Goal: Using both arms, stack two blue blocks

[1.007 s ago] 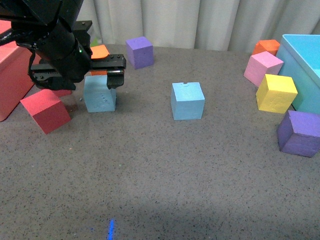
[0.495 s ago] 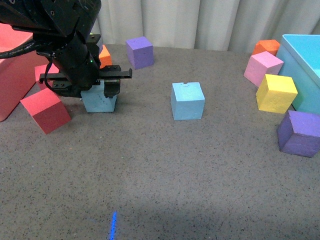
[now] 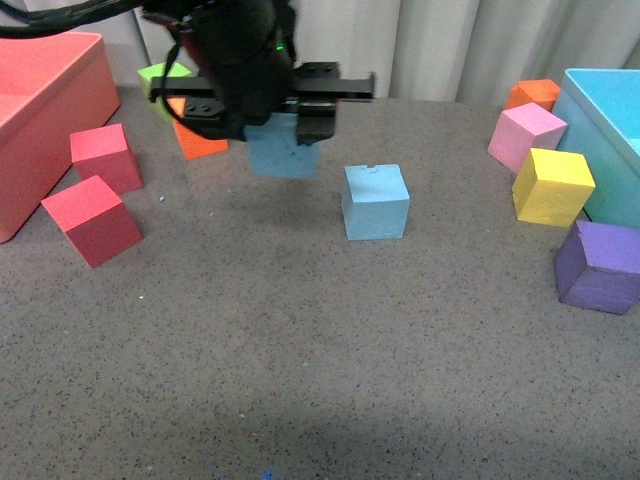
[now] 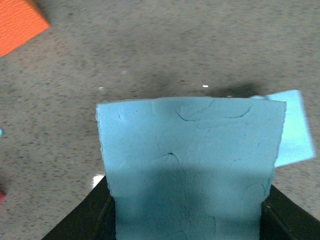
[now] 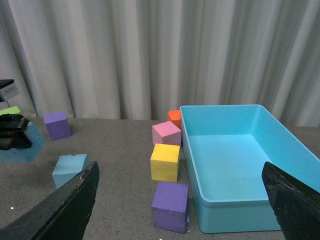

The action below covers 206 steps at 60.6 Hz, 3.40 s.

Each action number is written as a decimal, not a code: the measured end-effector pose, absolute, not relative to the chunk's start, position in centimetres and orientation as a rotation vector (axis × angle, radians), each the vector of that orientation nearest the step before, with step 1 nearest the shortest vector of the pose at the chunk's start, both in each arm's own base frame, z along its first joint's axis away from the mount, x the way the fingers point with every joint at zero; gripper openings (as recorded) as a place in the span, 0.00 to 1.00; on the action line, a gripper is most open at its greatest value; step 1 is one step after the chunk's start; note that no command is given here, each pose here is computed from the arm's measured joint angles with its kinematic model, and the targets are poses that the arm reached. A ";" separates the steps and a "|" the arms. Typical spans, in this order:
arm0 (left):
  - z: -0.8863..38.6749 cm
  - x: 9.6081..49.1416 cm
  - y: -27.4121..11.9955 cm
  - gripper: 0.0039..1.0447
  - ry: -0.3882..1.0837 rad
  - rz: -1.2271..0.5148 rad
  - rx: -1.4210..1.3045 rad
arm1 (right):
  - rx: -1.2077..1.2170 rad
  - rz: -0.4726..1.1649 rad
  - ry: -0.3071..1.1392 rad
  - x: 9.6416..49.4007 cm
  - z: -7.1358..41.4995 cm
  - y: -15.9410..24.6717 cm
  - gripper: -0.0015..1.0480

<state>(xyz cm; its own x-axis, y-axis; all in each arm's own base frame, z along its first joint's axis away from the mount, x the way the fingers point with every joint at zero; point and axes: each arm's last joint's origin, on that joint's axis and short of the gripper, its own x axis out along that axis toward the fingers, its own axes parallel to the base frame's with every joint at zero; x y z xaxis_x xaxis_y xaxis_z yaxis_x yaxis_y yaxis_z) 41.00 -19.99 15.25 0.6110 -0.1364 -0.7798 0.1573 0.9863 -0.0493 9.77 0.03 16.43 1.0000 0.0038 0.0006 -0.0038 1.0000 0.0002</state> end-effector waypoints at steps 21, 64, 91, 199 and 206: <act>15.2 39.7 -26.6 0.46 0.934 -0.184 0.056 | 0.000 0.004 -0.001 9.8 16.4 0.0 0.91; 13.9 41.6 -28.6 0.45 0.955 -0.131 0.057 | 0.000 0.004 -0.001 9.8 16.4 0.0 0.91; 13.7 41.7 -28.6 0.94 0.956 -0.131 0.055 | 0.000 0.004 -0.001 9.8 16.4 0.0 0.91; 16.5 14.4 0.0 0.03 0.004 -0.001 -0.007 | 0.000 0.004 0.000 9.8 16.4 0.0 0.91; 16.8 13.9 0.0 0.03 -0.006 0.000 -0.007 | 0.000 0.004 0.000 9.8 16.4 0.0 0.91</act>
